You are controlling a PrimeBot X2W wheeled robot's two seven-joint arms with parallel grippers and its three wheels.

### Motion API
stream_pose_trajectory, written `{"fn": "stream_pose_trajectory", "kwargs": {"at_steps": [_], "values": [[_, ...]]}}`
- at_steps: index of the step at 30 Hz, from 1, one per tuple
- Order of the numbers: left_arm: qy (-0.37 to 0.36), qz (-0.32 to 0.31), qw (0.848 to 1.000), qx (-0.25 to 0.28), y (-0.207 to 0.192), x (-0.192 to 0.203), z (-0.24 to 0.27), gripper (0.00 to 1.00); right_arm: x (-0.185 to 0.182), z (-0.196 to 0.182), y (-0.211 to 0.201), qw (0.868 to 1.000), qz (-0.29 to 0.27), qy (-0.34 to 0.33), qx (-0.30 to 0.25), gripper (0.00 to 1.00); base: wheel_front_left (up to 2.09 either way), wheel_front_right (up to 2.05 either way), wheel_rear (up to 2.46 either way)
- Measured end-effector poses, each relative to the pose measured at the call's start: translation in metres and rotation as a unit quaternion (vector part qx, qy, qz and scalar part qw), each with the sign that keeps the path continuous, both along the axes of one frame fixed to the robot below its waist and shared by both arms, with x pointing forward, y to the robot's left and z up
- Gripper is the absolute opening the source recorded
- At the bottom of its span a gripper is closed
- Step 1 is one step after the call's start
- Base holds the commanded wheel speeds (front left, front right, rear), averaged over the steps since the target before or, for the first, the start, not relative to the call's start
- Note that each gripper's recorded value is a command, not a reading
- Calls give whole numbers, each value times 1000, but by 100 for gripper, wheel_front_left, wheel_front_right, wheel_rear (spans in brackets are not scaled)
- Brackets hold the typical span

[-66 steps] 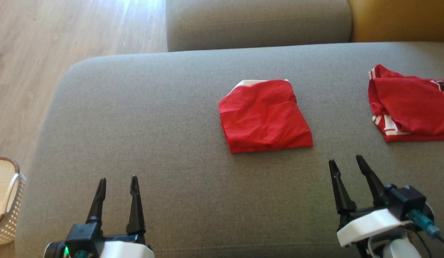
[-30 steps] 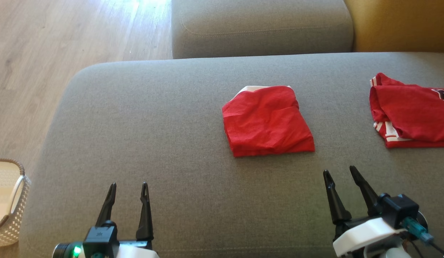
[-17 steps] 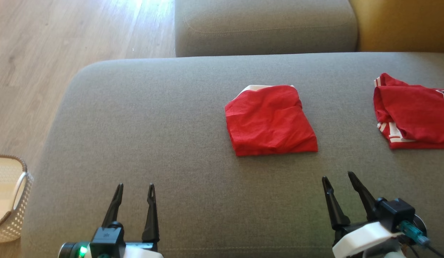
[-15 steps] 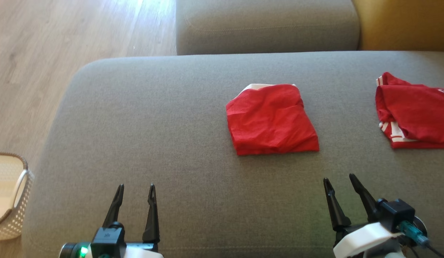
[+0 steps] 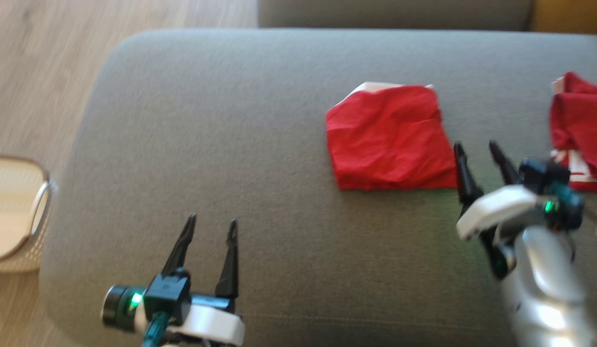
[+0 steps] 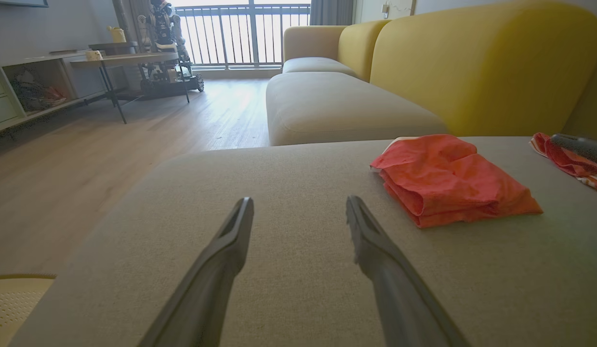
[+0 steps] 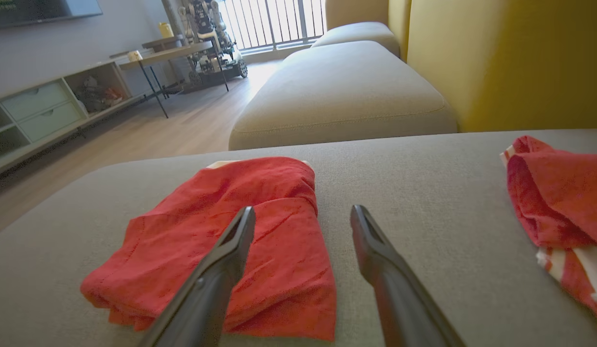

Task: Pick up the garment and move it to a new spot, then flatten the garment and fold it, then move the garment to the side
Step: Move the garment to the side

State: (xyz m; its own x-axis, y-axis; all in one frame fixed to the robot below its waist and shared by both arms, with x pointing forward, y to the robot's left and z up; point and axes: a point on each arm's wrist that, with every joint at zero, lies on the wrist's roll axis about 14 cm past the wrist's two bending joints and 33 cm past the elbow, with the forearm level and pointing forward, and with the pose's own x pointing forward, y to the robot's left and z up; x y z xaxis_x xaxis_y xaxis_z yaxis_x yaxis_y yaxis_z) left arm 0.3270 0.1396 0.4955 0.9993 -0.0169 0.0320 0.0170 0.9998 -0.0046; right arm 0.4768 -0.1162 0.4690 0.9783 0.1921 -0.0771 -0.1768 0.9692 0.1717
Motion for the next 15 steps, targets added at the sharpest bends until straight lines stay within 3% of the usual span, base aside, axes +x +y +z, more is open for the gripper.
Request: {"fn": "stream_pose_trajectory", "kwargs": {"at_steps": [7,15], "values": [[15,3,1000,2,5,16,-8,100,51,-30,8,996,30,57,-58,100,0,0,0],[32,5,999,2,7,17,-18,100,54,-76,28,983,69,145,-89,100,0,0,0]]}}
